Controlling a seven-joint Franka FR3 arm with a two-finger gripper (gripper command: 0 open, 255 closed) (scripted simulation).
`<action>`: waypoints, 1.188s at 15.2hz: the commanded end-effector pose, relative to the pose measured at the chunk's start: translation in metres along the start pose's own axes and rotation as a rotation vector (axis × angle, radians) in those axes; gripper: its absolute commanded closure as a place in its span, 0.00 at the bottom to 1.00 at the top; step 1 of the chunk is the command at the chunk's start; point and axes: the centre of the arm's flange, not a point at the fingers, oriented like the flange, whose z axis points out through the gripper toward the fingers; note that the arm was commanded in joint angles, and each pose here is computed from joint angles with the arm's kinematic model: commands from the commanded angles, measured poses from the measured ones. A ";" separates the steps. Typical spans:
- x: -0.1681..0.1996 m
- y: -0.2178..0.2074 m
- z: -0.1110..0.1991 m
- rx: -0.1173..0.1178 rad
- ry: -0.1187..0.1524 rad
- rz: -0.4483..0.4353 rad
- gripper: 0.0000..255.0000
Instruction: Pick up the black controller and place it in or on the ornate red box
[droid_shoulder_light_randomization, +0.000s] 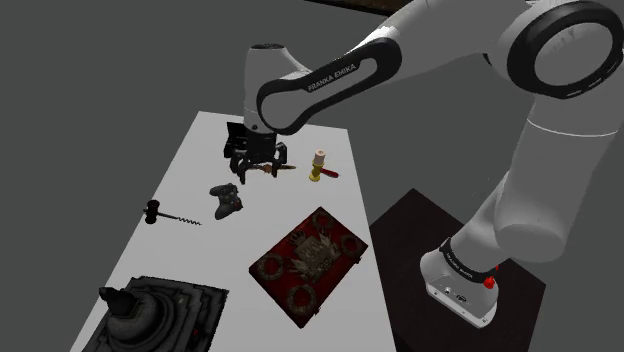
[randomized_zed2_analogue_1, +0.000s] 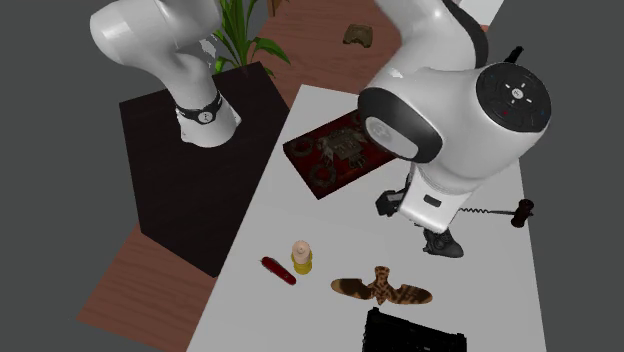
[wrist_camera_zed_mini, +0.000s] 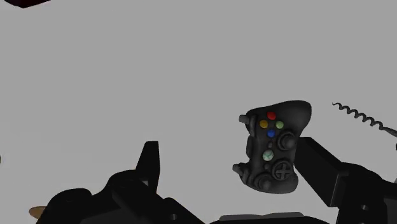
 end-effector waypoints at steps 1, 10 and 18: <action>0.015 -0.018 0.013 0.005 0.002 0.009 0.00; 0.050 -0.065 0.062 0.018 0.008 0.027 0.00; 0.050 -0.066 0.086 0.018 0.008 0.027 0.00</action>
